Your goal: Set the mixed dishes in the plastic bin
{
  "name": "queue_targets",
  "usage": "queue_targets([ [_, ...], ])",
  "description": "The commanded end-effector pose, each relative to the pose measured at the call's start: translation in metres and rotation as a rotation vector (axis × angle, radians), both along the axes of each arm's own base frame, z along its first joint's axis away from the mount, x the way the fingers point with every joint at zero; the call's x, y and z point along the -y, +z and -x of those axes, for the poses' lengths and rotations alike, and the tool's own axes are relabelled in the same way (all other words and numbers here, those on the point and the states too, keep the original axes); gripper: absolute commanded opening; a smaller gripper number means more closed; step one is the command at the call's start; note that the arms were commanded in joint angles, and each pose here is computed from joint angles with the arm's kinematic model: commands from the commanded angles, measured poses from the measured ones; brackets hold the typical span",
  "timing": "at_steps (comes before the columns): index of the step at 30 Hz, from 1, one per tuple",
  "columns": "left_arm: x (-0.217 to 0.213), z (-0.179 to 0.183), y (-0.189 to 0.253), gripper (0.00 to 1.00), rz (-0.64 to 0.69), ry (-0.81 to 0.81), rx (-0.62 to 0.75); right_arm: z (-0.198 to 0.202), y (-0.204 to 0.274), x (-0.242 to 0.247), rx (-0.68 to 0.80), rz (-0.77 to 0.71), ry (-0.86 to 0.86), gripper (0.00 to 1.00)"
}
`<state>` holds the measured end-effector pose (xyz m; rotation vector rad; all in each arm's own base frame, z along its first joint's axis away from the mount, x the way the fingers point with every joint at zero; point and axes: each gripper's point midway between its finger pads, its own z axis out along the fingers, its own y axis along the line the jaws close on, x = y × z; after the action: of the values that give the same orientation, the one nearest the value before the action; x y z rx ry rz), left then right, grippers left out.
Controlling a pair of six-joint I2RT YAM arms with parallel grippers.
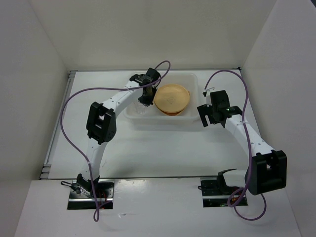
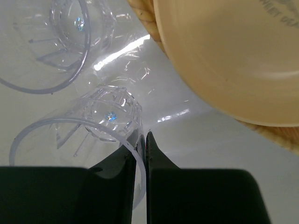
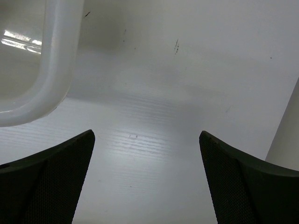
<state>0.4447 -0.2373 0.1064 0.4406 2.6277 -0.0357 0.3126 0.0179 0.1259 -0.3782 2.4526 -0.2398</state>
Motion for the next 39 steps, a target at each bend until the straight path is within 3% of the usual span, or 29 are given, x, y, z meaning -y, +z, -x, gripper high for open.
queue_targets([
  [1,-0.007,-0.011,-0.015,0.0,-0.05,0.028,0.034,-0.004,0.01,-0.002,0.047,-0.003,0.004,0.97],
  [4,-0.007,-0.013,-0.018,0.03,-0.051,0.041,0.039,-0.004,0.01,-0.002,0.047,-0.003,0.004,0.97],
  [7,-0.01,-0.015,-0.018,0.21,-0.065,0.062,0.049,-0.004,0.01,-0.002,0.047,-0.003,0.004,0.98],
  [8,-0.009,-0.017,-0.017,0.38,-0.056,0.07,0.056,-0.004,0.01,0.0,0.049,0.005,-0.002,0.98],
  [9,-0.01,-0.018,-0.012,0.66,-0.06,0.076,0.07,-0.004,0.011,0.002,0.05,0.014,-0.009,0.98],
  [12,-0.017,-0.025,0.017,0.98,-0.069,0.139,0.131,-0.004,0.01,0.001,0.051,0.008,-0.016,0.98],
  [17,-0.019,-0.04,0.144,1.0,0.03,0.234,0.435,-0.004,0.011,0.004,0.054,0.022,-0.028,0.98],
  [18,-0.018,-0.031,0.193,1.0,0.106,0.236,0.529,-0.004,0.011,0.004,0.054,0.022,-0.028,0.98],
  [21,-0.025,-0.012,0.256,1.0,0.226,0.159,0.693,-0.004,0.011,0.004,0.054,0.022,-0.028,0.98],
  [22,-0.026,-0.006,0.234,1.0,0.208,0.131,0.67,-0.004,0.014,0.004,0.063,0.02,-0.028,0.98],
  [24,-0.05,0.019,0.245,1.0,0.208,0.141,0.692,-0.004,0.014,0.004,0.063,0.02,-0.028,0.98],
  [28,-0.109,0.068,0.2,1.0,0.16,0.255,0.644,-0.006,0.021,0.004,0.093,0.013,-0.028,0.98],
  [29,-0.12,0.09,0.216,1.0,0.206,0.268,0.699,-0.006,0.021,0.008,0.093,0.014,-0.039,0.98],
  [30,-0.131,0.098,0.189,1.0,0.191,0.283,0.688,-0.005,0.024,0.008,0.103,0.012,-0.039,0.98],
  [34,-0.172,0.146,0.218,1.0,0.314,0.382,0.928,-0.005,0.028,0.009,0.115,0.016,-0.045,0.98],
  [39,-0.195,0.151,0.206,1.0,0.195,0.423,0.909,-0.004,0.031,0.009,0.124,0.015,-0.045,0.98],
])
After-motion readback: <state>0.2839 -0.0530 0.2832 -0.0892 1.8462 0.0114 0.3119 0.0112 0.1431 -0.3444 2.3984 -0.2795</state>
